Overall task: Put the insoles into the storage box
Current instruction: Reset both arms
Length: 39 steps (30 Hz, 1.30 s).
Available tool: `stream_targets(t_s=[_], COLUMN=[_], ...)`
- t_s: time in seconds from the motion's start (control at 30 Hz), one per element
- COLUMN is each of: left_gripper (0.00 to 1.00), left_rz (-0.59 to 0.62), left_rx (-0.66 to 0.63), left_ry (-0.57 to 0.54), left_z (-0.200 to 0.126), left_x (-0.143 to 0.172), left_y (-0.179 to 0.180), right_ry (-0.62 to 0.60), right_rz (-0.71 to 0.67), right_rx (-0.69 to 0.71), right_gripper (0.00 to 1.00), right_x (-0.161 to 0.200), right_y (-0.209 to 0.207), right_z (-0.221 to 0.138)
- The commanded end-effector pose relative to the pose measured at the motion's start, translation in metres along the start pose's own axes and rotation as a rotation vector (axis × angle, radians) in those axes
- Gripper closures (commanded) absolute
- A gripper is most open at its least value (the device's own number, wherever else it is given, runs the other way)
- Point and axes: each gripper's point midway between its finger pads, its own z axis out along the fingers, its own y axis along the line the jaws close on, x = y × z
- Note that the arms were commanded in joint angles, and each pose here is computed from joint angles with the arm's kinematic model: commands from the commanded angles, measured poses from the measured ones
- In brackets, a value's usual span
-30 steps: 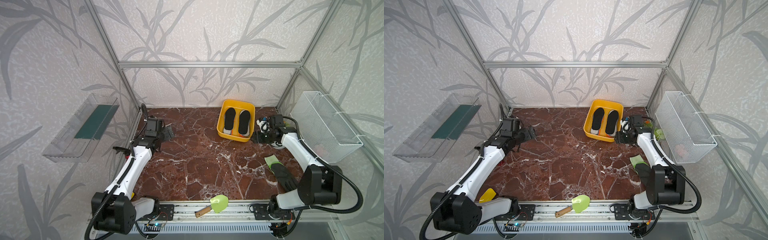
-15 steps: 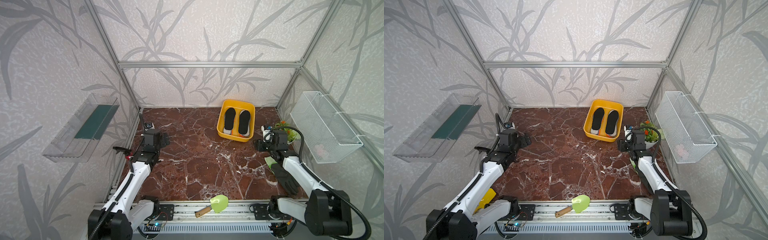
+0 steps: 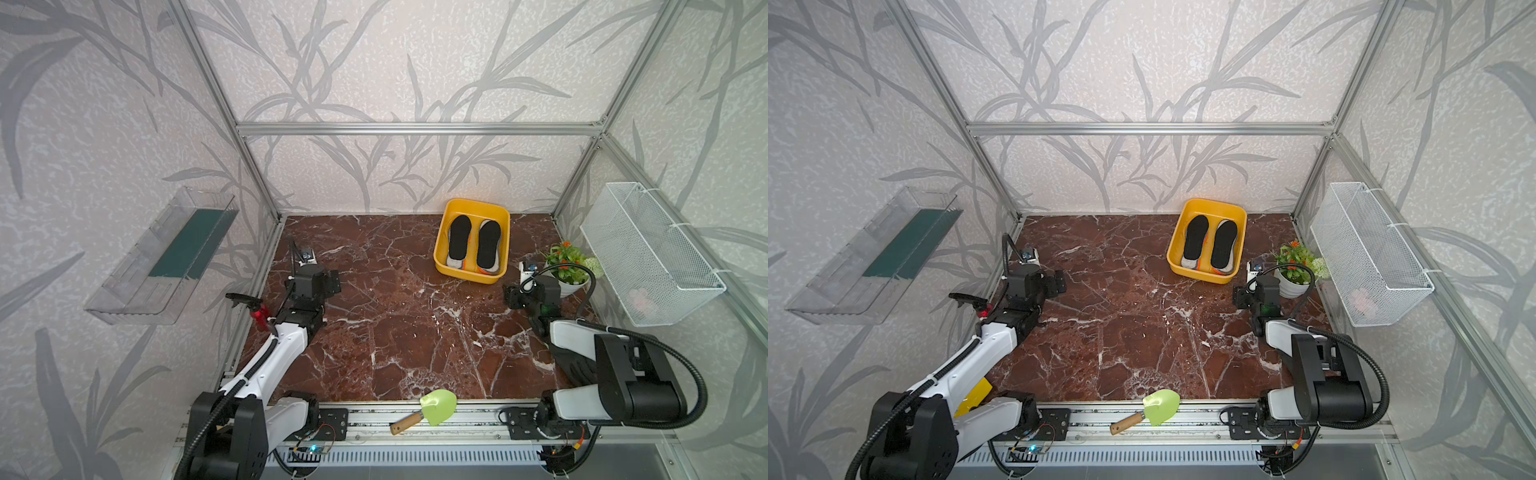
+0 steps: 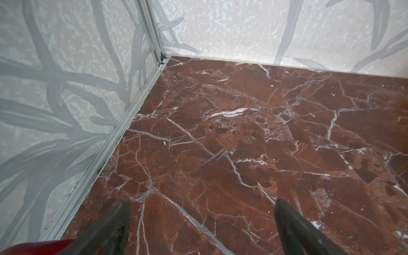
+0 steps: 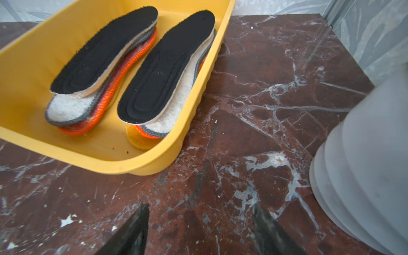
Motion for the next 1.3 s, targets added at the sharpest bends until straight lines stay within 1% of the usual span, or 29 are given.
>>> stream_targets(t_s=[0.0, 0.1, 0.13, 0.4, 0.5, 0.53, 0.6, 0.63, 0.7, 0.8, 0.9, 0.93, 1.27], left_gripper=[0.01, 0.01, 0.01, 0.01, 0.01, 0.01, 0.01, 0.01, 0.01, 0.01, 0.01, 0.01, 0.01], left_rz=[0.038, 0.056, 0.062, 0.098, 0.106, 0.1, 0.101, 0.084, 0.06, 0.018, 0.005, 0.009, -0.003], left_rx=[-0.024, -0.015, -0.012, 0.017, 0.056, 0.076, 0.081, 0.064, 0.064, 0.098, 0.115, 0.12, 0.121], left_ry=[-0.085, -0.102, -0.097, -0.07, -0.052, -0.054, -0.064, -0.038, -0.037, -0.069, -0.114, -0.095, -0.095], left_z=[0.003, 0.011, 0.015, 0.046, 0.055, 0.058, 0.064, 0.066, 0.069, 0.069, 0.067, 0.067, 0.068], left_x=[-0.017, -0.01, -0.007, 0.023, 0.026, 0.026, 0.029, 0.031, 0.032, 0.034, 0.041, 0.043, 0.042], left_y=[0.005, 0.002, 0.001, -0.007, -0.015, -0.019, -0.022, -0.017, -0.012, -0.01, -0.009, -0.01, -0.008], right_ry=[-0.157, -0.184, -0.163, -0.167, -0.166, -0.166, -0.166, -0.166, -0.166, -0.164, -0.165, -0.167, -0.165], right_rz=[-0.056, -0.119, -0.121, -0.12, -0.121, -0.12, -0.12, -0.12, -0.12, -0.121, -0.12, -0.12, -0.12], right_rx=[0.047, 0.085, 0.086, 0.087, 0.088, 0.088, 0.087, 0.086, 0.087, 0.087, 0.086, 0.086, 0.088], right_gripper=[0.26, 0.25, 0.25, 0.22, 0.2, 0.0, 0.01, 0.01, 0.0, 0.01, 0.01, 0.01, 0.01], right_x=[-0.031, -0.028, -0.026, -0.028, -0.027, -0.027, -0.027, -0.027, -0.027, -0.026, -0.027, -0.027, -0.027], right_y=[0.005, 0.014, 0.014, 0.014, 0.014, 0.014, 0.014, 0.014, 0.014, 0.014, 0.014, 0.014, 0.014], right_z=[0.003, 0.006, 0.005, 0.005, 0.005, 0.005, 0.005, 0.005, 0.005, 0.005, 0.006, 0.005, 0.005])
